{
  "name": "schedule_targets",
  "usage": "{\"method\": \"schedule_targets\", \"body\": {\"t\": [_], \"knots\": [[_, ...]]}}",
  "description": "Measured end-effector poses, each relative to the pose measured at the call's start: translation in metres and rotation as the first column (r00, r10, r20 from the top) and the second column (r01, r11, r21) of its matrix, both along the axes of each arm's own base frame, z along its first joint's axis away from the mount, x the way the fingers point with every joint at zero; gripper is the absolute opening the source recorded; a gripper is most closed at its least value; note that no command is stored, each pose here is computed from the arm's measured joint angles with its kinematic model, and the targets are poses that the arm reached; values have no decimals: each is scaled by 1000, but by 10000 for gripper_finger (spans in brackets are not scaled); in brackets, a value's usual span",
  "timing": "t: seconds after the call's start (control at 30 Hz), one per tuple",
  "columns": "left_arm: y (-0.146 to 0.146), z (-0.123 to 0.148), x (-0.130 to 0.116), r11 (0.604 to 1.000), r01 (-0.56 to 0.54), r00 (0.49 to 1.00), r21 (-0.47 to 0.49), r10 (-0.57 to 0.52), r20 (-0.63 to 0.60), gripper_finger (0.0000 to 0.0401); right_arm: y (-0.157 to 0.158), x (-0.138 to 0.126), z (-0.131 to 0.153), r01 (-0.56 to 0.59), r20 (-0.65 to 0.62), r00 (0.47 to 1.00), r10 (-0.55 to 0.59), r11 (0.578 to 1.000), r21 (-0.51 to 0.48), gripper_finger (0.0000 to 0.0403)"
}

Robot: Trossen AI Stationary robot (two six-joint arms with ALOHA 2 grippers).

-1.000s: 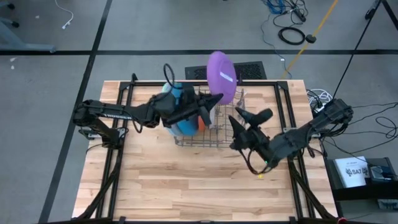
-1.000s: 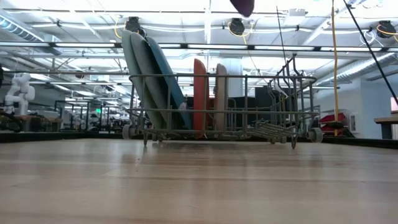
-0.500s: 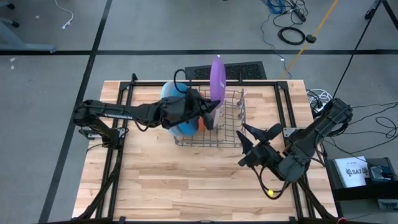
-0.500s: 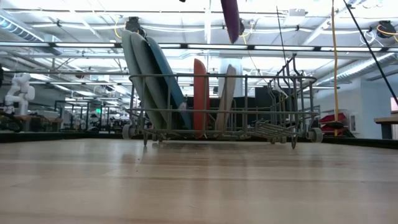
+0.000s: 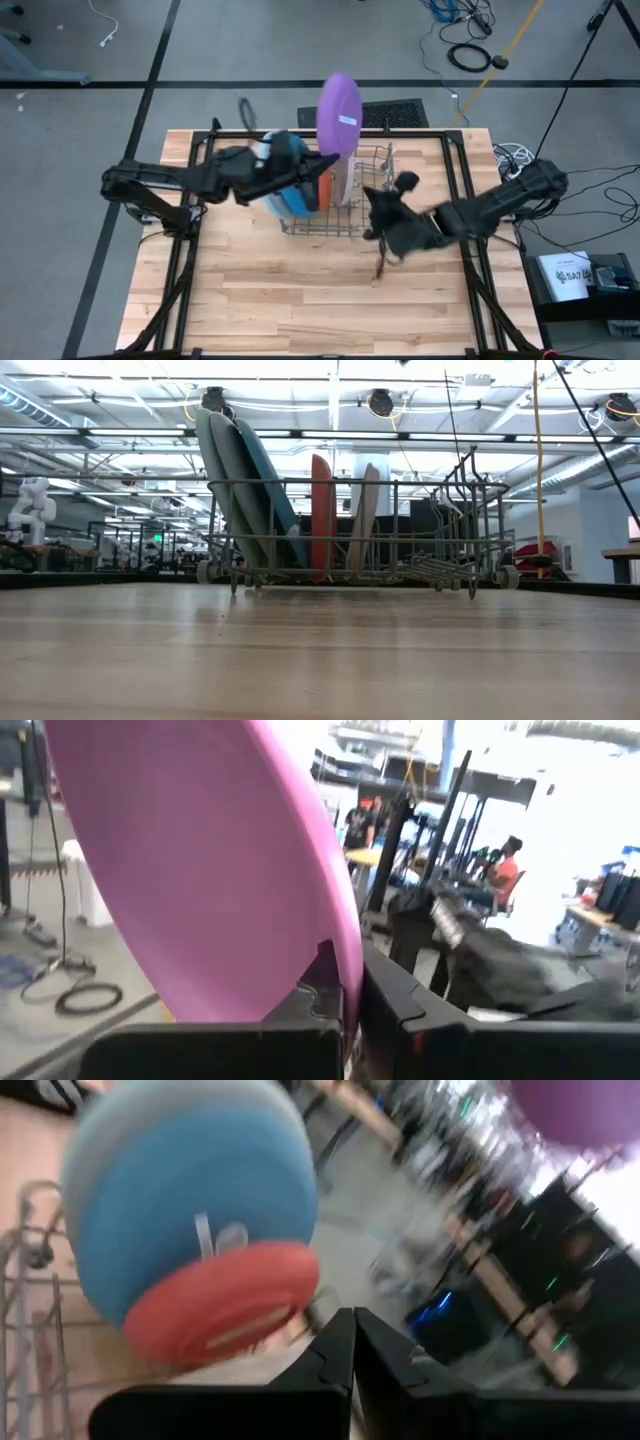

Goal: Sort dishes
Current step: Put the violet plate into the dish rack

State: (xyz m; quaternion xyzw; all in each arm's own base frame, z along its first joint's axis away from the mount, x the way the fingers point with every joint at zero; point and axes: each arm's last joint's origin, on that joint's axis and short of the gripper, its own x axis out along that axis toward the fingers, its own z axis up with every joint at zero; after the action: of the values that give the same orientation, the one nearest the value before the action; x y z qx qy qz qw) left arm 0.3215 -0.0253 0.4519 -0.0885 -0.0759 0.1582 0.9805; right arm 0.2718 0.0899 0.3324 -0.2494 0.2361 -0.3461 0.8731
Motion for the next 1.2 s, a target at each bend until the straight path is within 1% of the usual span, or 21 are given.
{"method": "schedule_targets", "body": {"t": [0.13, 0.2, 0.27, 0.3, 0.4, 0.5, 0.6, 0.7, 0.8, 0.9, 1.03, 1.13, 1.2], "knots": [[-5, 16, -19, 1000, 14, 999, 21, -15, 43, 8, -35, 7, -9, 52, -24, 999, -49, 984, 173, 1], [-8, 18, -23, 999, 25, 999, 37, -26, 40, 8, -49, 10, -11, 47, -32, 999, -40, 964, 261, 1], [-11, 18, -24, 999, 34, 999, 42, -36, 39, 8, -64, 13, -14, 40, -46, 999, -25, 935, 352, 0], [-12, 19, -26, 998, 40, 998, 43, -41, 41, 8, -71, 14, -16, 46, -57, 998, -26, 922, 384, 0], [-15, 21, -28, 998, 50, 997, 42, -52, 48, 8, -90, 16, -24, 97, -116, 992, -52, 897, 430, 0], [-17, 21, -28, 998, 56, 997, 42, -58, 47, 8, -109, 19, -37, 154, -193, 979, -65, 855, 495, 0], [-19, 20, -28, 997, 61, 997, 43, -63, 43, 8, -123, 25, -51, 212, -260, 962, -87, 838, 502, 0], [-20, 20, -28, 997, 65, 997, 43, -67, 45, 8, -130, 35, -58, 191, -258, 964, -65, 843, 502, 0], [-21, 20, -28, 996, 69, 997, 47, -71, 40, 8, -138, 44, -67, 163, -260, 965, -24, 833, 528, 0], [-23, 20, -29, 996, 70, 997, 58, -73, 38, 8, -141, 53, -71, 126, -257, 966, 7, 858, 499, 0], [-23, 20, -29, 996, 68, 997, 58, -71, 39, 8, -141, 68, -72, 22, -198, 977, 75, 893, 449, 0], [-23, 20, -29, 996, 65, 997, 58, -68, 37, 8, -145, 75, -78, 8, -207, 974, 89, 903, 429, 0], [-23, 19, -29, 996, 61, 997, 57, -63, 33, 8, -147, 77, -85, 12, -231, 968, 101, 898, 439, 0]]}}
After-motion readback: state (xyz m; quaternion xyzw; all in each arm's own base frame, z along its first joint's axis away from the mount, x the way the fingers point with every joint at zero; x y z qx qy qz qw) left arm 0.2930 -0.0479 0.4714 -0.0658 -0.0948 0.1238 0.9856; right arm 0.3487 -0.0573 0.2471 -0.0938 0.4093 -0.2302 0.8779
